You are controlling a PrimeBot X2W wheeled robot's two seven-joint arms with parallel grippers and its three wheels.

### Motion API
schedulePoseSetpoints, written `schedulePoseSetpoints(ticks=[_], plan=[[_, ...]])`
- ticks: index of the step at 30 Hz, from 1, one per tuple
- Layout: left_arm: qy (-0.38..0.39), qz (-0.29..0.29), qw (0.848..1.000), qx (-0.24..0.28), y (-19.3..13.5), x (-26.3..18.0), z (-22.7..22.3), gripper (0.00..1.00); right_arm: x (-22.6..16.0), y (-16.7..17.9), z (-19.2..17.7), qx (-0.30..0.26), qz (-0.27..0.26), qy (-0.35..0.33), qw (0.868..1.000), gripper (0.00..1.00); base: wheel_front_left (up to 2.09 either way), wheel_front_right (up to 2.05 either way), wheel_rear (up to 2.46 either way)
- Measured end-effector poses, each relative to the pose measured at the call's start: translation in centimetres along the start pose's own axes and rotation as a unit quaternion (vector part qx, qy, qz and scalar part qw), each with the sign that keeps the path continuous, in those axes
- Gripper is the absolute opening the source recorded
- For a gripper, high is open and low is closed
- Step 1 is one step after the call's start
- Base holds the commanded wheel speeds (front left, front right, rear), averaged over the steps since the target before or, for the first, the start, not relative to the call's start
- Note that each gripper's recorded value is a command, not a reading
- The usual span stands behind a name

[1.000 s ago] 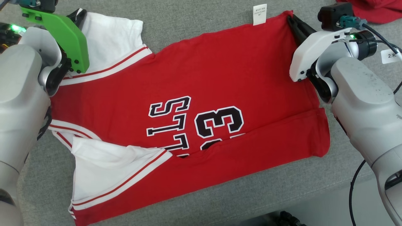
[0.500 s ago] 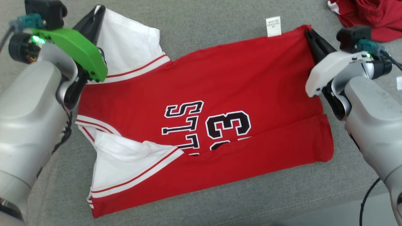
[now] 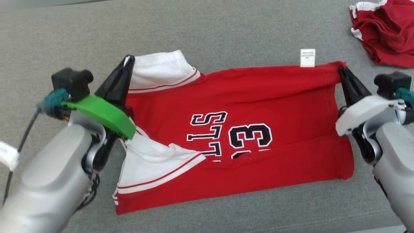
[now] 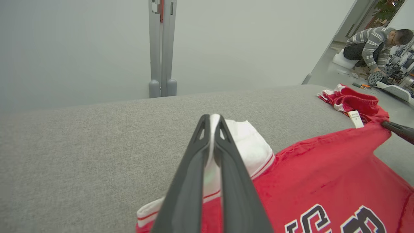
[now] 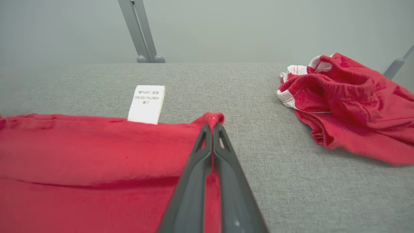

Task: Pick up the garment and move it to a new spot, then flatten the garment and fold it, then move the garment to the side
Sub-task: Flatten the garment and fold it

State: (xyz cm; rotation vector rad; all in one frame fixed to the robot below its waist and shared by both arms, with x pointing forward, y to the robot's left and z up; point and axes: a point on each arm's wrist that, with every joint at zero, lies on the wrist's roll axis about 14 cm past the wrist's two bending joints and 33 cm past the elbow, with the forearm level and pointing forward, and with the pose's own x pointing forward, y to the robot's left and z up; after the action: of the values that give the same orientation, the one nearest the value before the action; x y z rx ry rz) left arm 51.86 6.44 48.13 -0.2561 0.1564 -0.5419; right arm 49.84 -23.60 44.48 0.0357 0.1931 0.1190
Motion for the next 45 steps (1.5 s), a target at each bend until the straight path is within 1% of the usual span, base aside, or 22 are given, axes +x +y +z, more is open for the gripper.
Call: schedulePoseSetpoints(ticks=[3, 9, 14, 17, 20, 21, 22, 23, 28, 31, 34, 37, 40, 45], plan=[[-0.013, 0.017, 1.000, -0.005, -0.4, -2.2, -0.1, 0.00, -1.1, 0.4, -0.6, 0.011, -0.002, -0.003, 1.000, 0.00, 0.00, 0.00, 0.00], [-0.015, 0.042, 0.998, -0.037, -1.8, -6.3, -1.7, 0.00, -3.1, 1.0, -1.2, 0.033, -0.011, -0.014, 0.999, 0.00, 0.00, 0.00, 0.00], [-0.007, 0.060, 0.996, -0.065, -2.7, -8.7, -3.4, 0.00, -4.9, 0.7, -1.9, 0.050, -0.027, -0.018, 0.998, 0.00, 0.00, 0.00, 0.00], [0.000, 0.073, 0.994, -0.084, -3.2, -10.0, -4.5, 0.00, -6.1, 0.6, -2.9, 0.063, -0.037, -0.010, 0.997, 0.00, 0.00, 0.00, 0.00], [0.006, 0.090, 0.992, -0.087, -3.2, -11.1, -5.5, 0.00, -7.2, 1.2, -4.1, 0.076, -0.038, 0.002, 0.996, 0.00, 0.00, 0.00, 0.00], [0.006, 0.095, 0.991, -0.090, -3.1, -11.3, -5.6, 0.31, -7.4, 1.3, -4.3, 0.079, -0.038, 0.004, 0.996, 0.36, 0.00, 0.00, 0.00], [0.004, 0.100, 0.991, -0.091, -3.1, -11.5, -5.7, 0.88, -7.5, 1.4, -4.3, 0.080, -0.037, 0.003, 0.996, 0.81, 0.00, 0.00, 0.00], [0.003, 0.102, 0.991, -0.089, -3.2, -11.6, -5.7, 1.00, -7.5, 1.5, -4.1, 0.082, -0.037, 0.000, 0.996, 1.00, 0.00, 0.00, 0.00], [-0.009, 0.116, 0.990, -0.081, -2.9, -11.9, -5.6, 1.00, -7.8, 2.0, -2.9, 0.086, -0.028, -0.021, 0.996, 1.00, 0.00, 0.00, 0.00], [-0.032, 0.130, 0.989, -0.064, -1.9, -11.9, -4.3, 1.00, -7.7, 1.9, -1.0, 0.089, -0.027, -0.050, 0.994, 1.00, 0.00, 0.00, 0.00], [-0.063, 0.148, 0.986, -0.051, -1.0, -12.0, -2.6, 1.00, -7.9, 1.6, -0.6, 0.088, -0.030, -0.057, 0.994, 1.00, 0.00, 0.00, 0.00], [-0.098, 0.169, 0.980, -0.031, 0.1, -12.3, -0.7, 1.00, -8.1, 1.0, -1.3, 0.078, -0.038, -0.043, 0.995, 1.00, 0.00, 0.00, 0.00], [-0.123, 0.190, 0.974, -0.016, 1.0, -12.9, 0.7, 1.00, -8.0, 0.5, -2.3, 0.082, -0.049, -0.023, 0.995, 1.00, 0.00, 0.00, 0.00], [-0.144, 0.220, 0.965, 0.000, 2.5, -14.0, 1.7, 1.00, -7.9, 0.4, -4.8, 0.091, -0.060, 0.020, 0.994, 1.00, 0.00, 0.00, 0.00]])
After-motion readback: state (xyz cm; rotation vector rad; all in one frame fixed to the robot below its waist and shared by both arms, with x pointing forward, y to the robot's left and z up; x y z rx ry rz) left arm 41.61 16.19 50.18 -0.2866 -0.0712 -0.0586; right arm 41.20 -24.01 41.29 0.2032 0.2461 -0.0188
